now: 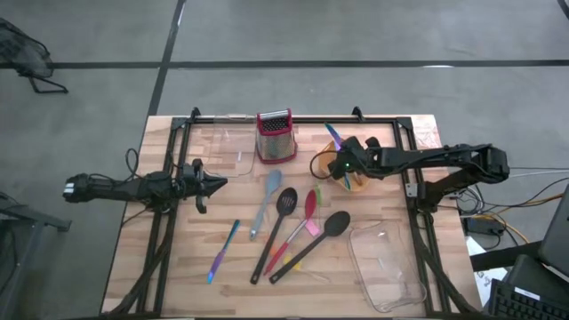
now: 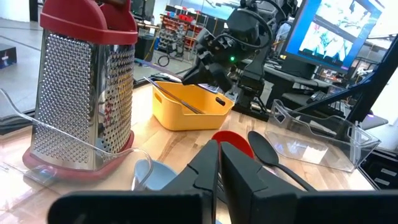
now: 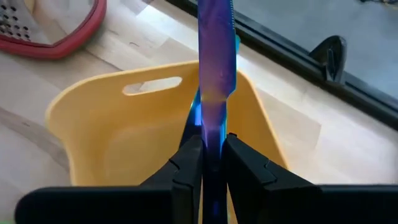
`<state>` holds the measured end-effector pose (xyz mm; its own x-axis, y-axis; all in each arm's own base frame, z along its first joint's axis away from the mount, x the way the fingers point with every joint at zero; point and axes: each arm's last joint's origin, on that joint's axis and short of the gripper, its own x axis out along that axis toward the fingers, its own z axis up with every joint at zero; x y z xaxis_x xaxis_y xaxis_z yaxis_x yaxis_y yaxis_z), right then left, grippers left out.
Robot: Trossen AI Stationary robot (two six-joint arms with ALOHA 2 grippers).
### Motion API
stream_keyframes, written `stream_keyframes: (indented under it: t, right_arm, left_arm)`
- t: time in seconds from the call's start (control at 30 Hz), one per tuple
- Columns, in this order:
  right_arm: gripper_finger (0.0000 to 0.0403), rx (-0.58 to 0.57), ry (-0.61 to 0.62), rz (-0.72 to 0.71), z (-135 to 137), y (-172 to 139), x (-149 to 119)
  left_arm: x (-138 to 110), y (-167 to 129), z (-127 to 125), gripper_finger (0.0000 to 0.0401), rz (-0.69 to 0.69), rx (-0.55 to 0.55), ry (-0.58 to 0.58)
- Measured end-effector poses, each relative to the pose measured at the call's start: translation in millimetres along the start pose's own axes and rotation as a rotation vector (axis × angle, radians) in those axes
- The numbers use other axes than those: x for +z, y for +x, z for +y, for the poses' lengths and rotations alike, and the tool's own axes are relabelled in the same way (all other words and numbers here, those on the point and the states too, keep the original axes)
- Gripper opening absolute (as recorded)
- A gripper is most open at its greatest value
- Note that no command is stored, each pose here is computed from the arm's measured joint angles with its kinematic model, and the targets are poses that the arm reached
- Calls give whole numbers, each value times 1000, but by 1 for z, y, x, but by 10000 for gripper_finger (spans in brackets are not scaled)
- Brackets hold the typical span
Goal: Pick & Place Kitchen Items
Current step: Put the right blue table knife into the orange bin
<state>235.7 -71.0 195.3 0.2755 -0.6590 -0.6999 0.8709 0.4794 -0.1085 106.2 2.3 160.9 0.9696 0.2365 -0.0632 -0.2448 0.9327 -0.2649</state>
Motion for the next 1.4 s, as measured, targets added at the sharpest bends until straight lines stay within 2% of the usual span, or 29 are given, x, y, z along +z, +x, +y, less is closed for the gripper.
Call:
stream_keyframes:
  t: [0.23, 0.6, 0.8, 1.03, 1.27, 1.4]
  right_arm:
    - [46, 5, 62, 8, -1, 2, -4]
    - [55, -18, 171, 8, 2, 14, -15]
    - [49, -49, 154, 40, 7, 26, -22]
    - [76, -71, 189, 63, 12, 35, -28]
    - [93, -23, 182, 86, 11, 29, -26]
    - [105, 66, 91, 101, 13, 18, -22]
  left_arm:
    - [0, 0, 0, 23, 0, 0, 0]
    - [0, 0, 0, 23, 0, 0, 0]
    - [0, 0, 0, 21, 0, 0, 0]
    - [0, 0, 0, 23, 0, 0, 0]
    - [0, 0, 0, 23, 0, 0, 0]
    - [0, 0, 0, 23, 1, 0, 0]
